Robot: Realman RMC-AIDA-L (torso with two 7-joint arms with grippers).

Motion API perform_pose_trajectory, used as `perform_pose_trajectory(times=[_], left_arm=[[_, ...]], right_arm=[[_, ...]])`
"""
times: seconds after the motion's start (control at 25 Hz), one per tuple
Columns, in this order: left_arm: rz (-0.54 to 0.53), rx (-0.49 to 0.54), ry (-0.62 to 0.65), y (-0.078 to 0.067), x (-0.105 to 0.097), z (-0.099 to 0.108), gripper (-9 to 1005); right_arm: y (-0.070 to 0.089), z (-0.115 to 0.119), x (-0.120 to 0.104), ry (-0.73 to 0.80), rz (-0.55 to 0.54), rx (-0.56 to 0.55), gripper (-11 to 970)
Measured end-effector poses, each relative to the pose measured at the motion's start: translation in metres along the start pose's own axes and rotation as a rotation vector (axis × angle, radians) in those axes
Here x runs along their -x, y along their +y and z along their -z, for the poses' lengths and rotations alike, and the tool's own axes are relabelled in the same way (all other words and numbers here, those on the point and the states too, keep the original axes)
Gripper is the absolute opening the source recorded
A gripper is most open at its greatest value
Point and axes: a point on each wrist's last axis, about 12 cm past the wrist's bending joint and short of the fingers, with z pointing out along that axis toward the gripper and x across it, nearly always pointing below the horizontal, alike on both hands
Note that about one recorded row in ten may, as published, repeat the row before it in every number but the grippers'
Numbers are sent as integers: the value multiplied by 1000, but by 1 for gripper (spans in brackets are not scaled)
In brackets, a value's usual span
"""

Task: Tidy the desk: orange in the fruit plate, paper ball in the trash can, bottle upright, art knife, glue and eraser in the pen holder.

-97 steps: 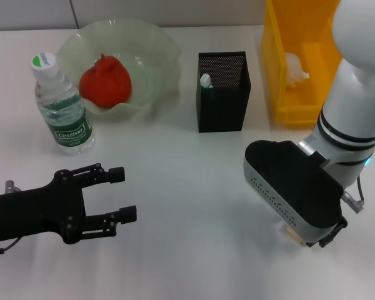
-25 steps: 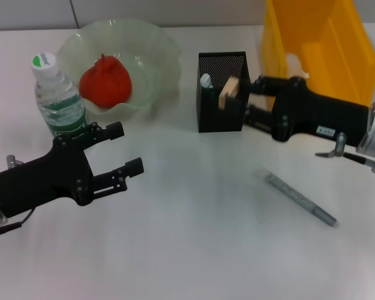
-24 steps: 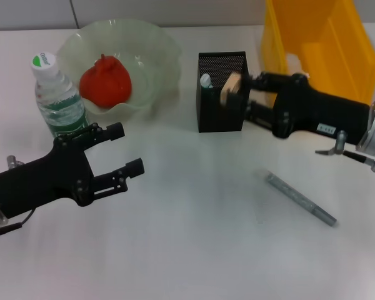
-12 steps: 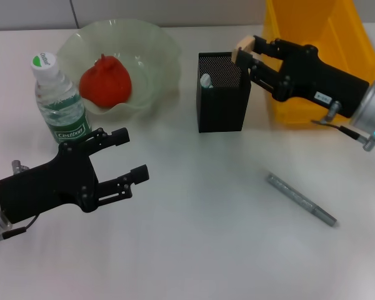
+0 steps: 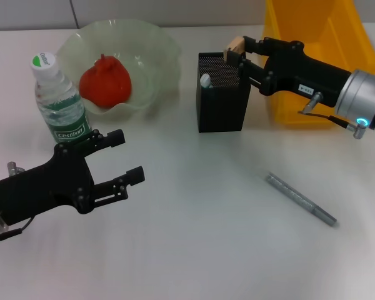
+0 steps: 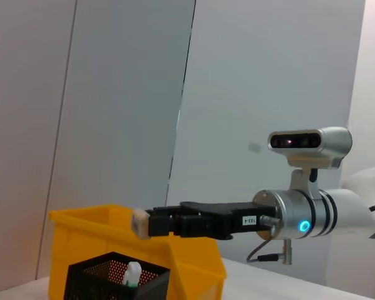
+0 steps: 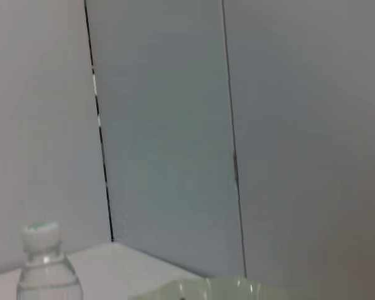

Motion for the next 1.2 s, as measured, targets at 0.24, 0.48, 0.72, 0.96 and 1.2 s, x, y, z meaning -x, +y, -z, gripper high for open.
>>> perform_pose_trajectory(times=[0.24,0.48,0.72,0.96,1.2], left_arm=[[-4,2,1,0,0,1,802],[-5,4,4,1,1,1,802],[-8,5,5,2,1,1,802],[-10,6,3,2,2,1,802],[-11,8,2,3,2,1,802]], right_arm=[[-2,-2,0,18,10,-8,418],[-2,-3,0,18,14,-8,419],[-2,-3,0,17,16,-8,420],[-2,-4,2,15,23,-6,422],[-2,-7,2,24,29,-6,575]])
